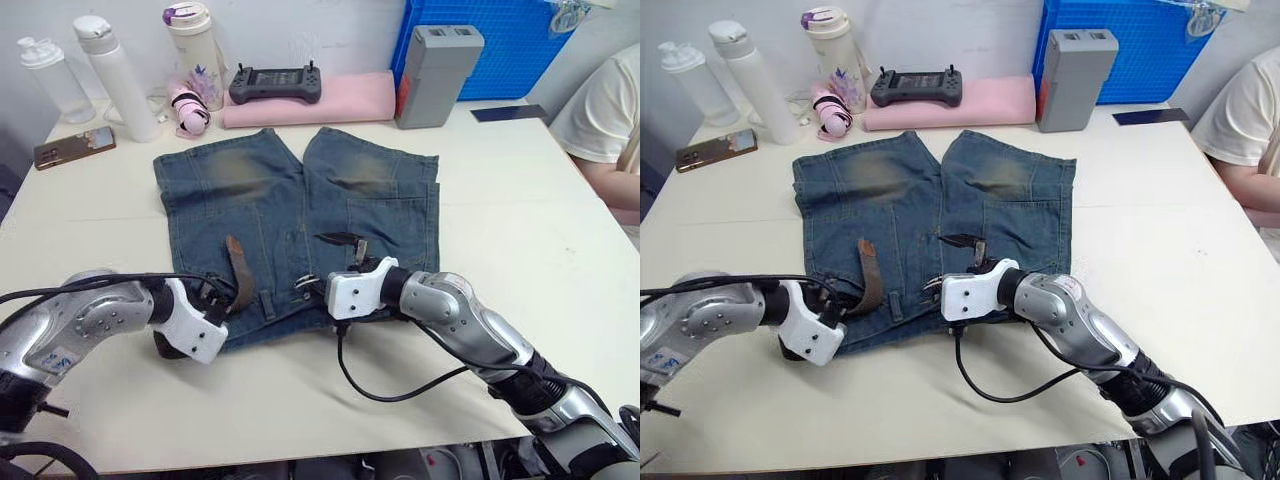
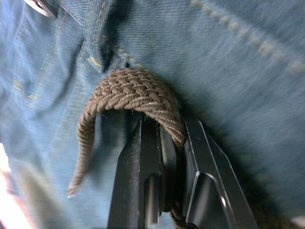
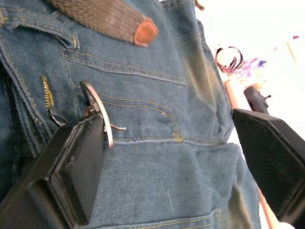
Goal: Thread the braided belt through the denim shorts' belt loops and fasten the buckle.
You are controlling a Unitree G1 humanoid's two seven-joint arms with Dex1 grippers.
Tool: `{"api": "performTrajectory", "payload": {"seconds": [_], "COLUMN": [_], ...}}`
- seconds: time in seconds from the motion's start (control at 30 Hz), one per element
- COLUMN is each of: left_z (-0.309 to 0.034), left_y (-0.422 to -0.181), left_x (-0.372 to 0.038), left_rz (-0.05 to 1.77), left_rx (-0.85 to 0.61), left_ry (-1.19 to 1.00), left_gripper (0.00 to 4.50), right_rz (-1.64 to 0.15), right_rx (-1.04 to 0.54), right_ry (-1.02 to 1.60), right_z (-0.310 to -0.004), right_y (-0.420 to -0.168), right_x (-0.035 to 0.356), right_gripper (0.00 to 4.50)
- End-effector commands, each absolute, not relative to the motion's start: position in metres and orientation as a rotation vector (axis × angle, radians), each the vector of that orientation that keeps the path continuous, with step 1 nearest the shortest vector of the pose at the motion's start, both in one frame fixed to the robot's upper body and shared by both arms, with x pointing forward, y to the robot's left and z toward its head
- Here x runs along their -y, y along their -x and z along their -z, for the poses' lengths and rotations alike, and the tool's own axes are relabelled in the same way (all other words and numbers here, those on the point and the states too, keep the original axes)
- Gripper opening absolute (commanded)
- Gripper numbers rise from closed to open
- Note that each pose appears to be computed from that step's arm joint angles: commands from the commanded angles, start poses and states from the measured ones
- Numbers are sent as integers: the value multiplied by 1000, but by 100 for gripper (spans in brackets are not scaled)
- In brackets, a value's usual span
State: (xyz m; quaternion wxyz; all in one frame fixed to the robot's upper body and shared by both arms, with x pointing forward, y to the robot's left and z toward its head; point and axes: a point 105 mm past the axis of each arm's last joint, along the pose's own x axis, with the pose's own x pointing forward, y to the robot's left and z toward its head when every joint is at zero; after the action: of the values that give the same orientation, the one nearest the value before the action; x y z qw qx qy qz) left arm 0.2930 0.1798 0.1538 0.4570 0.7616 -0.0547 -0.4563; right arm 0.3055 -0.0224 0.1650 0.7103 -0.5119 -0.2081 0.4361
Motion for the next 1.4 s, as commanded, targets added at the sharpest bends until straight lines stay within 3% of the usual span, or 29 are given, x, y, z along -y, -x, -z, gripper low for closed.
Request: {"api": "performTrajectory", "payload": {"seconds": [0.03,0.3,0.57,0.77,0.97,1.17,1.4], "left_z": [-175,-187,-197,-205,-184,-172,-193], "left_y": [-310,-305,-320,-324,-314,-299,-321], "left_x": [-170,-154,-165,-177,-176,-155,-155], "left_rz": [991,970,878,838,983,1185,1068], "left_rx": [326,554,529,508,503,627,606], "left_ry": [-1962,-1968,-1999,-2051,-2097,-2127,-2146], "left_gripper": [9,9,9,9,9,9,9], "right_rz": [-958,-1000,-1035,-1005,-873,-894,-956], "right_rx": [503,516,567,483,541,584,585], "right_ry": [1124,1066,1044,1068,1121,1189,1202], "right_z": [-173,-179,-191,-193,-212,-208,-198], "right_y": [-305,-297,-288,-291,-309,-313,-305], "right_x": [22,21,18,52,60,49,43], "right_gripper": [450,450,450,450,450,450,450]}}
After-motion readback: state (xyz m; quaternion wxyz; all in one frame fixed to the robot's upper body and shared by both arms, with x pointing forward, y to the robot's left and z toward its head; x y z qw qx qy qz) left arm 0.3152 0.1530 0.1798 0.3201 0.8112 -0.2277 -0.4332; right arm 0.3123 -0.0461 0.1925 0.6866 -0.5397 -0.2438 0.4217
